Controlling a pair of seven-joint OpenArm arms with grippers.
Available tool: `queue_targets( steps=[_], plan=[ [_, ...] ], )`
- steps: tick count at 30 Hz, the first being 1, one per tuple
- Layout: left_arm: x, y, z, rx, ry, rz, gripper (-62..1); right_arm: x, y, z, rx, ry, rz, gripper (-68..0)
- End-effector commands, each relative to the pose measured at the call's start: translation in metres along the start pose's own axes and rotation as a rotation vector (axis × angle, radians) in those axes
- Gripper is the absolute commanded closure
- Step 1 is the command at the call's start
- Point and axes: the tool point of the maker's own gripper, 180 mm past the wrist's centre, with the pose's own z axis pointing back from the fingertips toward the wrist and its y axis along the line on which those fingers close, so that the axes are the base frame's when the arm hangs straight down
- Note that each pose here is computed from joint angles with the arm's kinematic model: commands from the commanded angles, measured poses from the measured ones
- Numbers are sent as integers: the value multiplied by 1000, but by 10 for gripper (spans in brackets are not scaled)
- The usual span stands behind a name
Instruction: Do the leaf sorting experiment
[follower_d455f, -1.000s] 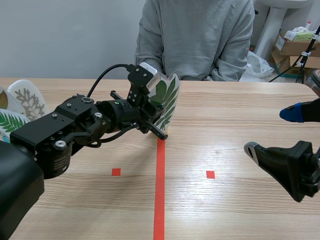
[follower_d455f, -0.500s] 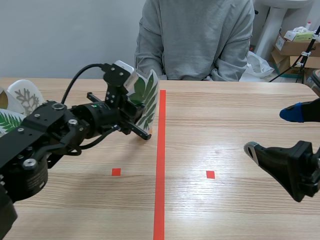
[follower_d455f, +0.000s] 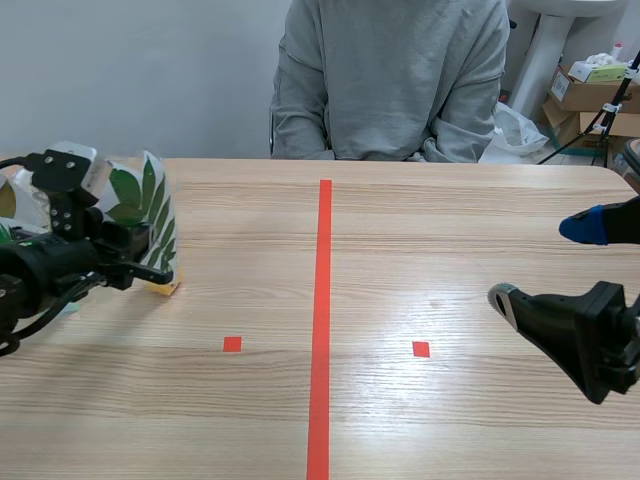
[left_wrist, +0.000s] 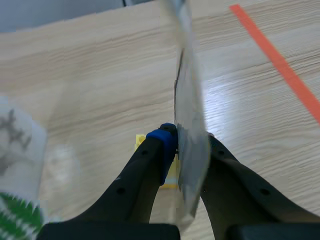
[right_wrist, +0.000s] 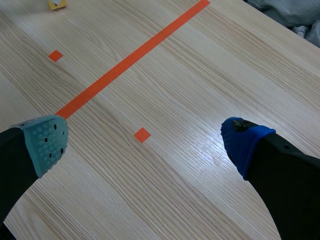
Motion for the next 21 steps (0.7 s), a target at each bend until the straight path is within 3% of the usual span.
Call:
queue_targets(
  steps=[1, 5, 11, 21],
  plan=[
    [10, 16, 5, 35, -37, 11, -40, 7, -4, 0, -6, -25, 9, -634],
    [2, 54, 21, 139, -27, 49, -40, 8, -4, 0, -6, -25, 9, -634],
    [-4, 93, 36, 255, 0, 43, -40, 8, -3, -1, -8, -30, 0, -634],
    [-4, 117, 45, 362, 18, -19, -40, 7, -3, -1, -8, -30, 0, -634]
  ],
)
